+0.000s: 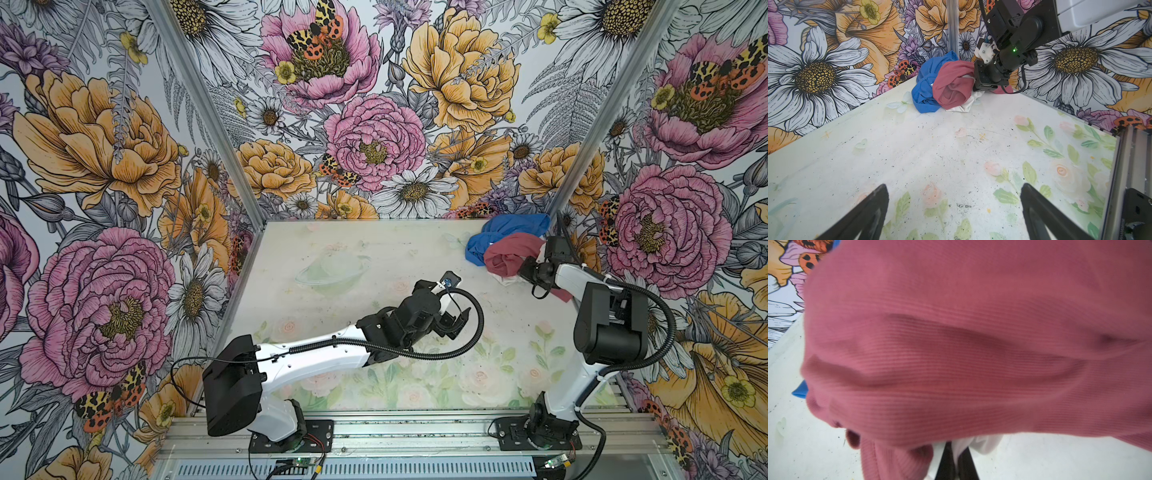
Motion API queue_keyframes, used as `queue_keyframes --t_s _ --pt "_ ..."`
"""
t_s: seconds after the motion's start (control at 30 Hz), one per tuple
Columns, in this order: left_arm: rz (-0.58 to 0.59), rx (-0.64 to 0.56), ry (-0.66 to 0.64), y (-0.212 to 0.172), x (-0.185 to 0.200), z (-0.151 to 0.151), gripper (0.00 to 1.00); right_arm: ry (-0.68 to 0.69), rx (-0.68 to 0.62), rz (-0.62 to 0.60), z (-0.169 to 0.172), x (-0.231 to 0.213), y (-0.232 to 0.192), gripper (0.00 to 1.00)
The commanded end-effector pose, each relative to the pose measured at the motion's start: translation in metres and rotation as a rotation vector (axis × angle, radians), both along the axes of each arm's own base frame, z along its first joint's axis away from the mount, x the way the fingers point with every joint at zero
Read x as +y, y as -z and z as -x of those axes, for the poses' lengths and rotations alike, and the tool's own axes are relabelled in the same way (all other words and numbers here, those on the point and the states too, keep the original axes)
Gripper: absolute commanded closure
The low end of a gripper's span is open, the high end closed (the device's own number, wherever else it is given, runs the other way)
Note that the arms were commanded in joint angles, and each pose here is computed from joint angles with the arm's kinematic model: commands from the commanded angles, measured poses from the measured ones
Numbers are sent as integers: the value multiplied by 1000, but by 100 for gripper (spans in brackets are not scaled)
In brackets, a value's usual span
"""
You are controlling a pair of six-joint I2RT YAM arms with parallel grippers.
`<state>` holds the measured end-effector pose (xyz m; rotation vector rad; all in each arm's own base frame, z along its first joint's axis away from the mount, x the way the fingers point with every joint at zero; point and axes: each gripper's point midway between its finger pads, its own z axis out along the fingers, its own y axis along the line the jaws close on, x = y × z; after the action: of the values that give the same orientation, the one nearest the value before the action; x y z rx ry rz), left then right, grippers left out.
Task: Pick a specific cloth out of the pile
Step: 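Lift the white cloth high out of the pile with the right gripper, then swing the white cloth toward the left arm and drop it on the table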
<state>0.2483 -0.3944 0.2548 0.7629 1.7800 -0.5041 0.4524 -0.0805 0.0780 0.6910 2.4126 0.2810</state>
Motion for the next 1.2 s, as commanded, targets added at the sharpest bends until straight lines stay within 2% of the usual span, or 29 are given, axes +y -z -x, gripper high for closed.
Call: queue_keyframes --t_s 0.0,0.17,0.27,0.43,0.5,0.6,0.7,0.83,0.97,1.07,1.17 --pt "44 -5 -20 -18 -2 -1 1 -4 -186 15 -8 2 -81 100" --pt "41 -29 -14 -23 -1 13 1 -9 -380 50 -3 4 -196 100" --pt "33 -56 -22 -27 0 21 1 -32 -561 77 -5 8 -294 100" --pt "28 -74 -50 -28 5 26 1 -152 -868 33 -1 47 -458 100" --pt "29 -80 -66 -29 8 26 1 -210 -954 20 3 69 -504 100" --pt "29 -92 -81 -31 11 28 1 -307 -1054 -83 1 105 -540 100" --pt "35 -112 -119 -37 21 29 1 -402 -1059 -202 -7 142 -542 100" --pt "70 -132 -229 -48 54 24 1 -535 -945 -277 -24 209 -500 100" --pt "104 -121 -409 -51 110 11 1 -699 -809 -304 -31 304 -440 100" --pt "120 -34 -513 -41 157 0 1 -816 -716 -323 -31 377 -392 100" --pt "197 46 -605 -34 201 0 1 -860 -615 -296 -39 428 -333 100"
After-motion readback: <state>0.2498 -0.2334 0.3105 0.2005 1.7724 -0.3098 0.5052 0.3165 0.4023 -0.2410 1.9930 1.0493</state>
